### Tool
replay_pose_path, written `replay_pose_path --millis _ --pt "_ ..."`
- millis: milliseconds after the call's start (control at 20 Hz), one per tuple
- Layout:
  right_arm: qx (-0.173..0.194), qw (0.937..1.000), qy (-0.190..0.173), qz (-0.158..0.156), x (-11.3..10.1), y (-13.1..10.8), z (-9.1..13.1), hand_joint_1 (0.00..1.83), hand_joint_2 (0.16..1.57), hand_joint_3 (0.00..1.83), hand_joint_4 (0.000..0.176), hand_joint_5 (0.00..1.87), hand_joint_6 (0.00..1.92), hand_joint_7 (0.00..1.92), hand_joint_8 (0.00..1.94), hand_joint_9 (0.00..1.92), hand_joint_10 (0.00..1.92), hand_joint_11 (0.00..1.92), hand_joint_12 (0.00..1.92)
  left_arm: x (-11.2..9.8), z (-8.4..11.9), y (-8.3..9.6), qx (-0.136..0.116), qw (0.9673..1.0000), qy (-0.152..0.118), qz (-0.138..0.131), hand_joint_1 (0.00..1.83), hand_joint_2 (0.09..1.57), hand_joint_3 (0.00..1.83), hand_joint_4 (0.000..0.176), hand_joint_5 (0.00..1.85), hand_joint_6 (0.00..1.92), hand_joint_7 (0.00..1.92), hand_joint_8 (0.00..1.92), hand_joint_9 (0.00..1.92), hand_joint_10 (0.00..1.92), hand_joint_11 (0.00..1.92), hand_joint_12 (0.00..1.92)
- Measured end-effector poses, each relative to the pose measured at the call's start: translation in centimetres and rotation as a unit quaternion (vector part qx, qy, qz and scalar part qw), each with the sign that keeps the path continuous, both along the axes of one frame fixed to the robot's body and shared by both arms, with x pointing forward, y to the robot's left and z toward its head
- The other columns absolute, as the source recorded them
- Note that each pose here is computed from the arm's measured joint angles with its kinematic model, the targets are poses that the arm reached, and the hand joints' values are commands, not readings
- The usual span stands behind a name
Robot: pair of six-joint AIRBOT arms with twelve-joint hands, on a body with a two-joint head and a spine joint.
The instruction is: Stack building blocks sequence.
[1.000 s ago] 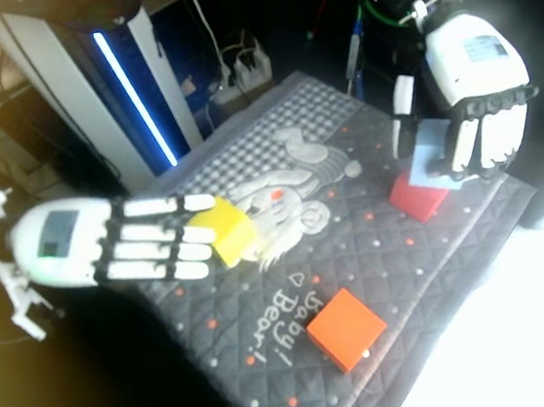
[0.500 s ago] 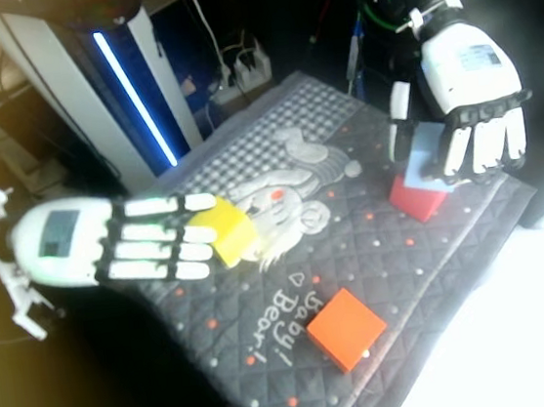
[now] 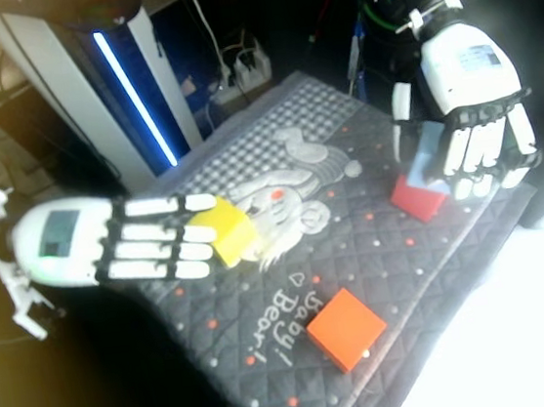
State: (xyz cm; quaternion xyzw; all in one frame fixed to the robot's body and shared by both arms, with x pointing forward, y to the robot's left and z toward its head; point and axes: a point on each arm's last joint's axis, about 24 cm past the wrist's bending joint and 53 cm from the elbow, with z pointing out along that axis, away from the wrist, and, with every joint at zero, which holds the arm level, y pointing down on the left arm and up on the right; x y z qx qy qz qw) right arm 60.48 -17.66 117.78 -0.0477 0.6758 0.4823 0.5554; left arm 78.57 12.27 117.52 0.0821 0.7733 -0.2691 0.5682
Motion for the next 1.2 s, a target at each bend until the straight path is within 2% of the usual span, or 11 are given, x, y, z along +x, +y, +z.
replay_pose_path --millis 50,100,200,300,400,500,750,800,900,1100,1200 --pt "0.000 1.0000 0.000 0.001 -0.03 0.03 0.02 0.78 1.09 0.00 0.176 0.06 0.00 0.08 0.01 0.06 0.01 0.08 0.03 0.00 -0.01 0.01 0.000 1.0000 0.000 0.000 1.23 0.97 0.00 0.000 0.78 0.00 0.81 0.00 0.78 0.01 0.24 1.09" --pt "0.000 1.0000 0.000 0.000 -0.01 0.01 0.02 0.78 1.10 0.00 0.176 0.06 0.00 0.07 0.00 0.06 0.01 0.08 0.03 -0.01 -0.01 -0.01 0.000 1.0000 0.000 0.000 1.20 0.95 0.00 0.000 0.75 0.00 0.79 0.00 0.79 0.01 0.21 1.33" --pt "0.000 1.0000 0.000 0.000 -0.01 0.01 0.02 0.75 1.09 0.00 0.176 0.05 0.00 0.10 0.01 0.07 0.01 0.10 0.04 0.00 -0.01 0.01 0.001 1.0000 0.000 0.000 1.17 0.93 0.00 0.000 0.72 0.00 0.73 0.00 0.73 0.00 0.20 1.21" --pt "0.001 1.0000 0.001 0.000 -0.01 0.06 -0.04 0.76 1.09 0.00 0.176 0.05 0.00 0.09 0.00 0.06 0.00 0.08 0.03 0.02 -0.08 0.06 0.003 1.0000 0.000 0.001 1.17 0.92 0.00 0.000 0.73 0.00 0.78 0.01 0.80 0.03 0.24 1.33" --pt "0.002 1.0000 0.002 0.002 -0.07 0.21 -0.15 0.77 1.09 0.00 0.176 0.05 0.00 0.08 0.00 0.07 0.00 0.08 0.03 0.04 -0.14 0.12 0.004 1.0000 0.001 0.002 1.12 0.93 0.00 0.000 0.71 0.00 0.76 0.00 0.78 0.02 0.25 1.28" --pt "0.002 1.0000 0.002 0.001 -0.03 0.17 -0.13 0.72 1.09 0.00 0.176 0.05 0.00 0.10 0.01 0.08 0.01 0.10 0.03 0.04 -0.13 0.13 0.004 1.0000 0.001 0.002 1.11 0.91 0.00 0.000 0.72 0.00 0.80 0.02 0.83 0.06 0.26 1.45" --pt "0.002 1.0000 0.002 0.001 -0.03 0.17 -0.13 0.75 1.10 0.00 0.176 0.04 0.00 0.09 0.00 0.07 0.00 0.08 0.03 0.01 -0.30 -0.14 0.007 1.0000 0.002 0.001 1.08 0.91 0.00 0.000 0.72 0.00 0.80 0.01 0.83 0.09 0.28 1.45" --pt "0.002 1.0000 0.001 0.001 -0.02 0.16 -0.14 0.75 1.11 0.00 0.176 0.04 0.00 0.10 0.00 0.07 0.00 0.08 0.03 0.00 -0.32 -0.24 0.007 1.0000 0.002 0.000 1.10 0.91 0.00 0.000 0.73 0.00 0.82 0.00 0.78 0.31 0.31 1.50" --pt "0.002 1.0000 0.001 0.001 0.01 0.13 -0.14 0.75 1.11 0.00 0.176 0.03 0.00 0.10 0.00 0.07 0.00 0.09 0.03 -0.05 -0.36 -0.55 0.009 1.0000 0.001 -0.003 1.07 0.90 0.00 0.000 0.74 0.00 0.84 0.01 0.54 1.04 0.34 1.72" --pt "0.002 1.0000 0.001 0.001 0.01 0.13 -0.13 0.75 1.10 0.00 0.176 0.04 0.00 0.11 0.00 0.07 0.00 0.09 0.03 -0.05 -0.37 -0.56 0.010 0.9999 0.000 -0.004 1.10 0.91 0.00 0.000 0.75 0.00 0.79 0.00 0.68 0.48 0.38 1.41" --pt "0.002 1.0000 0.001 0.001 0.01 0.13 -0.13 0.75 1.10 0.00 0.176 0.04 0.00 0.10 0.00 0.07 0.00 0.09 0.03 -0.05 -0.37 -0.56 0.010 0.9999 0.000 -0.004 1.08 0.90 0.00 0.000 0.76 0.00 0.83 0.01 0.67 0.60 0.37 1.49"
